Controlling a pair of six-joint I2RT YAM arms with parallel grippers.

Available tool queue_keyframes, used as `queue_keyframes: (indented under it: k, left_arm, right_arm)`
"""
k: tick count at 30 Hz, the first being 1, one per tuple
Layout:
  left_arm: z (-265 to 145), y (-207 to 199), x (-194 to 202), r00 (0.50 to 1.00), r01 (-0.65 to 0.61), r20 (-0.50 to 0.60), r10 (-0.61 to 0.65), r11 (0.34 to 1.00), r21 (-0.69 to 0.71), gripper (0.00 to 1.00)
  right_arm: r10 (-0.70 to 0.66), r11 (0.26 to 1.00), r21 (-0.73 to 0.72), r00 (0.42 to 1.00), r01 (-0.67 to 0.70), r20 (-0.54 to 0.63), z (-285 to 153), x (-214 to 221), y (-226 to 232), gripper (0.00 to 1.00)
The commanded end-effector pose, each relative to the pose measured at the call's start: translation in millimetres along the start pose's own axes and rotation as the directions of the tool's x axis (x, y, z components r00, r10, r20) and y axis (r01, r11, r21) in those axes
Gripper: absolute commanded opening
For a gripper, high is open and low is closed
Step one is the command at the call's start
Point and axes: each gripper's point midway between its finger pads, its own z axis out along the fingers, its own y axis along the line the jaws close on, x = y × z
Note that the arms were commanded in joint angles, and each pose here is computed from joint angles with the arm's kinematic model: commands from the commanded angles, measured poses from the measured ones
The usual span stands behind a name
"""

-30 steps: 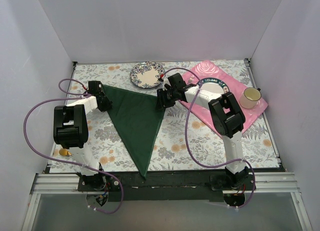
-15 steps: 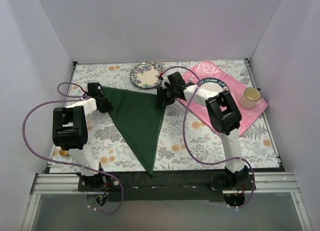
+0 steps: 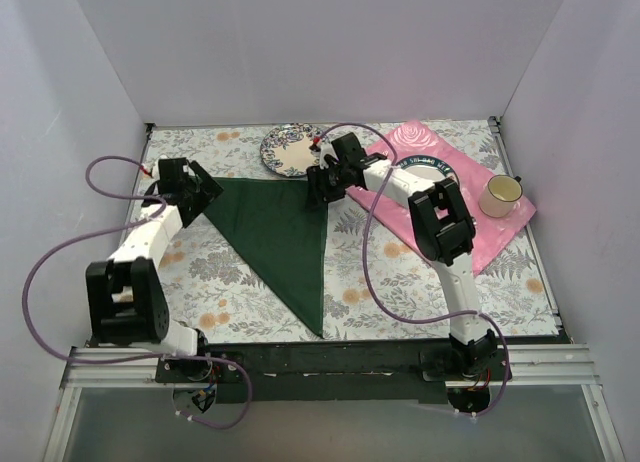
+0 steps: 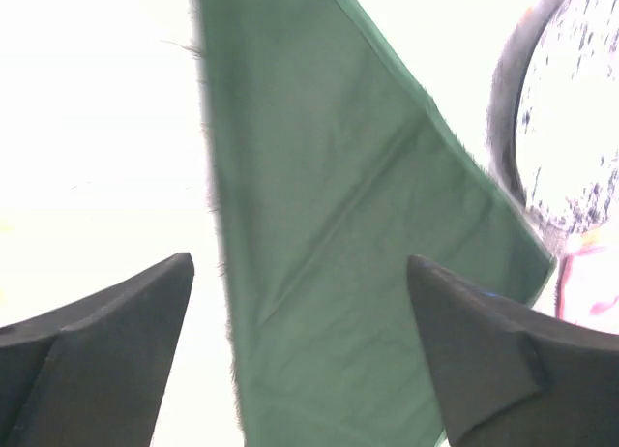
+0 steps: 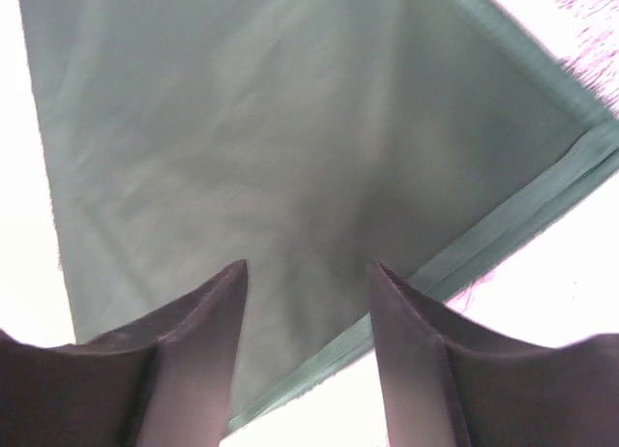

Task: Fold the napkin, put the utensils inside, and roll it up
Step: Fold the napkin, then grab a utensil with the left arm

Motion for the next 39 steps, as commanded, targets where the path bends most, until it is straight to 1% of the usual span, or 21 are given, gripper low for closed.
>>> queue_keyframes:
  k: [1,2,3,4,5,6,8,9,11,12,14,16,17,20,23,25,28,32,35,37,39]
  left_arm:
    - [-58,67,-9,0.991,0.083,0.125,-0.045,0.946,-0.312,0.96]
    - [-73,77,-8,0.986,0.107,0.158,-0.055,0.935,-0.338,0.98]
    - [-81,87,-8,0.976,0.162,0.194,-0.095,0.915,-0.370,0.98]
    - [-90,98,1,0.977,0.176,0.182,-0.110,0.897,-0.405,0.98]
    - [-98,102,0,0.973,0.192,0.199,-0.120,0.895,-0.402,0.98]
    - [-103,114,5,0.967,0.223,0.213,-0.141,0.870,-0.439,0.98]
    - [-107,124,10,0.964,0.247,0.204,-0.169,0.853,-0.459,0.98]
    - [-110,141,16,0.959,0.279,0.187,-0.212,0.815,-0.508,0.98]
    - [-113,157,23,0.944,0.329,0.172,-0.283,0.753,-0.570,0.98]
    - [-116,174,30,0.938,0.337,0.158,-0.310,0.694,-0.637,0.98]
    - [-122,191,29,0.920,0.378,0.205,-0.334,0.616,-0.691,0.98]
    - [-130,208,36,0.891,0.435,0.263,-0.371,0.530,-0.728,0.98]
    - [-131,213,38,0.885,0.444,0.271,-0.378,0.516,-0.733,0.98]
    - [-135,236,35,0.836,0.528,0.352,-0.421,0.440,-0.727,0.98]
    - [-135,240,51,0.791,0.569,0.352,-0.500,0.393,-0.722,0.98]
    - [-130,240,56,0.775,0.590,0.355,-0.523,0.396,-0.704,0.98]
    - [-128,253,75,0.737,0.611,0.368,-0.567,0.328,-0.720,0.98]
    - [-125,261,73,0.724,0.633,0.406,-0.557,0.303,-0.712,0.91]
    - [-124,272,76,0.713,0.652,0.450,-0.537,0.272,-0.708,0.89]
    - [-118,277,81,0.703,0.665,0.463,-0.540,0.267,-0.698,0.86]
    - [-112,280,81,0.682,0.692,0.491,-0.542,0.260,-0.673,0.85]
  right_arm:
    - [-0.066,0.992,-0.102,0.992,0.076,0.105,-73,-36,77,0.65]
    - [-0.095,0.989,-0.097,0.984,0.110,0.150,-95,-46,92,0.69]
    - [-0.108,0.987,-0.101,0.982,0.124,0.157,-102,-46,99,0.70]
    - [-0.124,0.985,-0.101,0.979,0.142,0.163,-109,-47,102,0.70]
    - [-0.127,0.985,-0.093,0.979,0.143,0.160,-119,-47,107,0.70]
    - [-0.128,0.986,-0.089,0.979,0.143,0.157,-122,-47,108,0.70]
    - [-0.119,0.987,-0.092,0.983,0.132,0.140,-128,-42,111,0.70]
    - [-0.115,0.987,-0.094,0.984,0.128,0.134,-129,-38,112,0.69]
    - [-0.099,0.988,-0.107,0.987,0.113,0.129,-131,-28,113,0.68]
    - [-0.096,0.988,-0.109,0.987,0.110,0.131,-132,-25,113,0.69]
    - [-0.091,0.986,-0.127,0.986,0.109,0.139,-139,-20,119,0.68]
    - [-0.085,0.986,-0.132,0.987,0.103,0.138,-139,-12,118,0.68]
    - [-0.089,0.984,-0.137,0.984,0.110,0.153,-144,-13,122,0.68]
    - [-0.089,0.984,-0.140,0.984,0.111,0.157,-147,-8,123,0.68]
    - [-0.100,0.985,-0.128,0.983,0.120,0.152,-149,-4,121,0.68]
    - [-0.103,0.985,-0.120,0.984,0.121,0.148,-149,0,119,0.68]
    - [-0.103,0.985,-0.125,0.983,0.122,0.149,-151,1,121,0.68]
    - [-0.112,0.985,-0.113,0.980,0.132,0.167,-158,-3,122,0.68]
    - [-0.113,0.985,-0.108,0.980,0.132,0.165,-158,-4,122,0.68]
    - [-0.115,0.985,-0.111,0.980,0.134,0.164,-158,-5,122,0.68]
    - [-0.116,0.985,-0.112,0.980,0.135,0.163,-158,-3,122,0.67]
